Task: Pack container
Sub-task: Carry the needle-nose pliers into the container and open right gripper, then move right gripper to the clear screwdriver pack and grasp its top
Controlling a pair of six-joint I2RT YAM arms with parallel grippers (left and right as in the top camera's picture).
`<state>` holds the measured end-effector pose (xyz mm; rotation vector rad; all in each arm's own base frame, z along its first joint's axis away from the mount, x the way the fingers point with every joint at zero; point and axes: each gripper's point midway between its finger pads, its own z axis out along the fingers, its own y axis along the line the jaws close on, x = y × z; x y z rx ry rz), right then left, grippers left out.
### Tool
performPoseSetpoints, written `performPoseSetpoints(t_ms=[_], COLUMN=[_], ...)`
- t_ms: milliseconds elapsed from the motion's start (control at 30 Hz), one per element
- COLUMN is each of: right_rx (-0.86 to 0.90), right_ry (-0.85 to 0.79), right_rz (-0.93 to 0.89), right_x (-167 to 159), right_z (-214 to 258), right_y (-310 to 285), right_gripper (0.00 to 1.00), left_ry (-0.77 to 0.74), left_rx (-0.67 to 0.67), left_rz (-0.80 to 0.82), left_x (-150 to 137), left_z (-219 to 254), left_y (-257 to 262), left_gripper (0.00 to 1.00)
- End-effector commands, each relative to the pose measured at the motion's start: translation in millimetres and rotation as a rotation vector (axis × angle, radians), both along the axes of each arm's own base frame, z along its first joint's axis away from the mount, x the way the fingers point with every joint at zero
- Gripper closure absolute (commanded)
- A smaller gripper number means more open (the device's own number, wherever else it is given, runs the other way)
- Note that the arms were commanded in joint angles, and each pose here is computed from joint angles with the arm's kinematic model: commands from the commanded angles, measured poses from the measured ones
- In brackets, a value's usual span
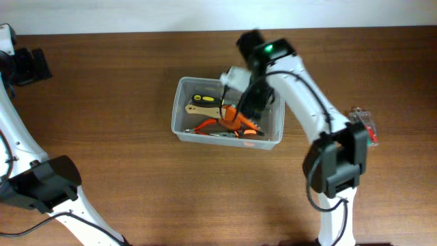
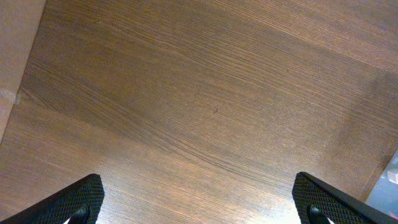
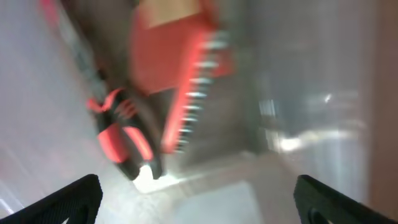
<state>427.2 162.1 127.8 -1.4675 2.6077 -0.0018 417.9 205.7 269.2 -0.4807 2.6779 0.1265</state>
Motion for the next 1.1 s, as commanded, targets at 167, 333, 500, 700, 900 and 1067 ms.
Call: performPoseSetpoints(t_ms=[167, 333, 500, 700, 900, 1067], right_rx=[0.275, 0.214, 0.058, -0.086, 0.015, 0.055], right_ry=[-0.270, -0.224, -0.092, 0.012, 0.153, 0.152], right_rz=[-0.930, -1.112, -1.306, -1.429, -1.189, -1.136], right_x=[38.0, 25.3, -9.1, -49.5, -72.1, -67.6], right_z=[145.8, 130.9, 73.4, 12.0, -37.2, -51.9], right_y=[-125.5, -206.2, -286.9, -346.6, -346.8, -343.2], right_gripper=[0.02, 0.02, 0.02, 0.02, 0.02, 0.01], left_ry=[0.003, 0.002, 0.003, 0.003, 0.003, 0.003], left_rx=[-0.022, -0.022, -0.022, -0.022, -0.021, -0.021], left_rz=[0.009, 0.009, 0.009, 0.009, 0.009, 0.009], left_x=[1.0, 1.1, 1.0, 1.0, 1.0, 1.0], left_z=[-4.3, -4.3, -4.3, -4.3, -4.3, -4.3], left_y=[-0.4, -0.4, -0.4, -0.4, -0.3, -0.3], left_gripper=[0.01, 0.01, 0.01, 0.01, 0.01, 0.01])
